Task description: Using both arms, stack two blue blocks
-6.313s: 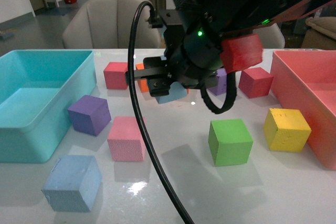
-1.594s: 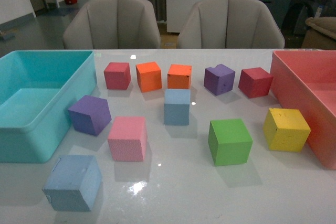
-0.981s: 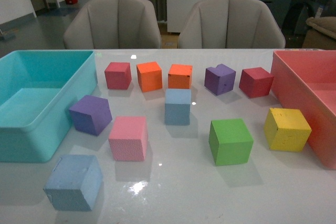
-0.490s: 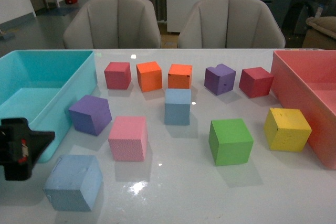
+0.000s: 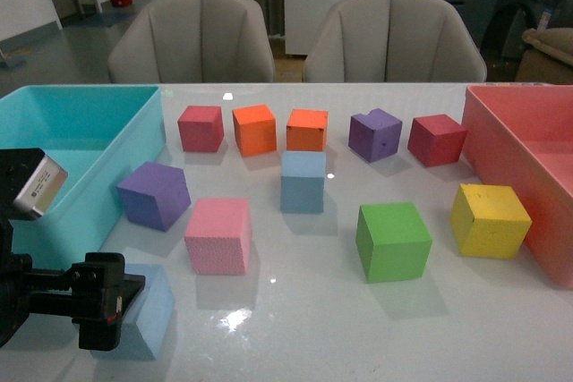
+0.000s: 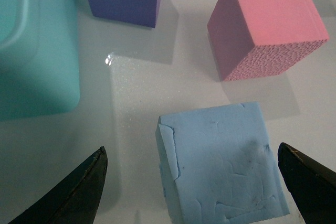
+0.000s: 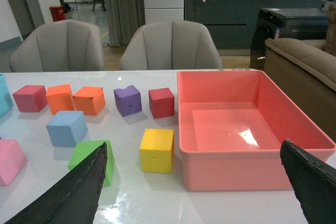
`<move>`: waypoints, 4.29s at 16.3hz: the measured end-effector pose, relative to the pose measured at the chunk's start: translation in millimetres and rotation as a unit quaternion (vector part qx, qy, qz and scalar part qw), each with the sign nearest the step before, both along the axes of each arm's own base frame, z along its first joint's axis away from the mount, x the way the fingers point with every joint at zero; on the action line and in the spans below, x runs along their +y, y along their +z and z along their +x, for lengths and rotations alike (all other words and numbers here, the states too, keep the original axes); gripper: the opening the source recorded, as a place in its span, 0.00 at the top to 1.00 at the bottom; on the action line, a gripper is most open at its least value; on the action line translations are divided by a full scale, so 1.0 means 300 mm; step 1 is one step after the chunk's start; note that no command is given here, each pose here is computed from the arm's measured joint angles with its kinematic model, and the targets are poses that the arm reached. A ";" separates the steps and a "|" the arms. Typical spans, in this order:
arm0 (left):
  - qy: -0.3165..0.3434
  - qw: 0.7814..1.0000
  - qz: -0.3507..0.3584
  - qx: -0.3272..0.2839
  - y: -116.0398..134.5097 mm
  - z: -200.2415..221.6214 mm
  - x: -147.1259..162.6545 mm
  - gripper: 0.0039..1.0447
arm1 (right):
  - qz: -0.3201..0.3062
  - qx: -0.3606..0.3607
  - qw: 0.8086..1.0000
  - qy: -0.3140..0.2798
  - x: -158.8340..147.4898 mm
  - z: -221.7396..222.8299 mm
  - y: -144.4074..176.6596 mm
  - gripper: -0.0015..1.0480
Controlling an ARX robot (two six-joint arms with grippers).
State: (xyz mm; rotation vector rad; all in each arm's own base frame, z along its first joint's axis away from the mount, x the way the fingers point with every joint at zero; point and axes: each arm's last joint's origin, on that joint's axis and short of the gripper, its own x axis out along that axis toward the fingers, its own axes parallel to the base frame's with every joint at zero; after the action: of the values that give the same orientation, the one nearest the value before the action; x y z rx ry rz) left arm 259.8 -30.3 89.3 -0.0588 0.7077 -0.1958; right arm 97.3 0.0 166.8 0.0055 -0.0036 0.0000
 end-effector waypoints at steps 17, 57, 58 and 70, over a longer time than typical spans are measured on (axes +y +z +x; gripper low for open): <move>-0.021 0.999 0.011 0.039 -0.107 0.038 -0.096 0.14 | 0.000 0.000 1.000 0.000 0.000 0.000 0.000 0.06; -0.032 0.999 0.035 -0.017 0.129 0.670 -0.622 0.06 | 0.000 0.000 1.000 0.000 0.000 0.000 0.000 0.06; -0.032 0.998 0.036 -0.027 0.144 0.659 -0.616 0.06 | 0.000 0.000 1.000 0.000 0.000 0.000 0.000 0.06; 0.079 0.930 0.019 -0.358 0.515 0.111 -0.438 0.37 | 0.000 0.000 1.000 0.000 0.000 0.000 0.000 0.06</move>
State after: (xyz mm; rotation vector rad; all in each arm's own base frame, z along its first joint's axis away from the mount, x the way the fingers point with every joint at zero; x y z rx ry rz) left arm 293.1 -161.8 243.7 -0.0050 -0.0247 -0.0376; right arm 97.3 0.0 166.7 0.0055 -0.0032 -0.0008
